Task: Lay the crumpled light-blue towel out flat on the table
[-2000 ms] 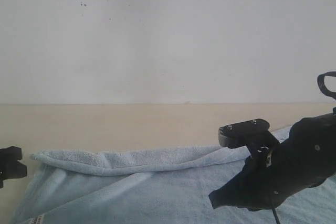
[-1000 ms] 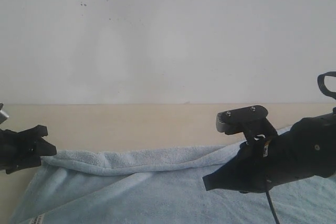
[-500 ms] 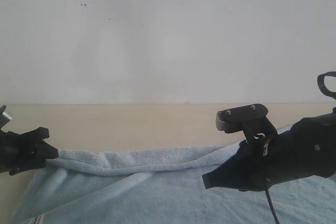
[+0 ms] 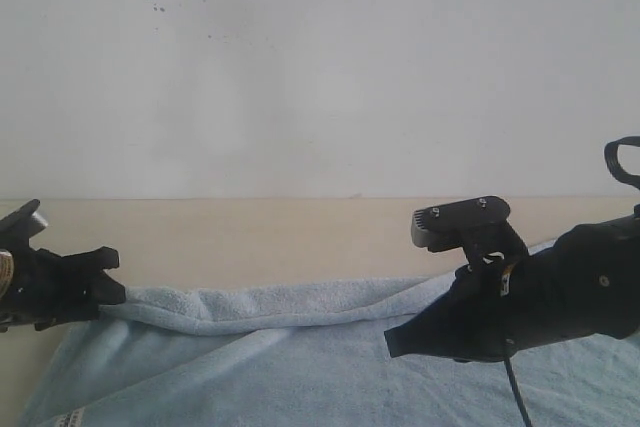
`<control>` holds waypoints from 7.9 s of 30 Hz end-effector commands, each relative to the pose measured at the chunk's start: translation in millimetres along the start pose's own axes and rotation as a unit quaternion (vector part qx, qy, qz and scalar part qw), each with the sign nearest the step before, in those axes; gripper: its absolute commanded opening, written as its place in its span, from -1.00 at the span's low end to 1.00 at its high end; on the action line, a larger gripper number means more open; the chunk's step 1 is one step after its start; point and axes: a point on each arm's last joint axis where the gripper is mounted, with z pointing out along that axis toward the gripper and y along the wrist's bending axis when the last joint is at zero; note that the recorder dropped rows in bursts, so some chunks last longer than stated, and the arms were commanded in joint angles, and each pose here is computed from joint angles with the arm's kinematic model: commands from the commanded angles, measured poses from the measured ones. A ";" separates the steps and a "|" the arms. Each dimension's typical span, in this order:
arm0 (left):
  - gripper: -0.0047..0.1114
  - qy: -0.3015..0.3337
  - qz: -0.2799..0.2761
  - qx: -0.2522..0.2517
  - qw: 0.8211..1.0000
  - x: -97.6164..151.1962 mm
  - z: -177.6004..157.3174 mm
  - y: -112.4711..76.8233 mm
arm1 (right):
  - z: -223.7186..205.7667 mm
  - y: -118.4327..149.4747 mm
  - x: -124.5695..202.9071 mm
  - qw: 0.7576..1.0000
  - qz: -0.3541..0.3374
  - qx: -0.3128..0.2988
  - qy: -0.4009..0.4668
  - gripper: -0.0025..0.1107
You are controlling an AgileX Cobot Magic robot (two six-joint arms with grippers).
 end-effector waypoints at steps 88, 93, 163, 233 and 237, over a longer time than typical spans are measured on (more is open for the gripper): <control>-0.85 -0.101 0.119 0.075 0.985 -46.9 -57.6 -70.8 | 111.2 -54.2 -206.0 0.990 -0.127 0.029 -0.048 -0.96; -0.85 -0.090 0.111 0.075 0.987 -44.0 -49.5 -66.1 | 110.2 -46.6 -180.9 0.985 -0.156 -0.024 0.070 -0.96; -0.85 -0.070 0.150 0.112 0.980 -35.7 -34.6 -63.8 | 102.6 -130.4 -160.2 0.997 -0.034 -0.009 0.075 -0.96; -0.85 0.020 0.223 0.052 0.973 103.6 -105.1 -84.9 | -18.4 -167.3 78.8 0.965 0.062 0.173 0.186 -0.96; -0.85 0.020 0.223 0.052 0.973 103.6 -105.1 -84.9 | -9.7 -168.9 83.2 0.965 0.055 0.169 0.194 -0.96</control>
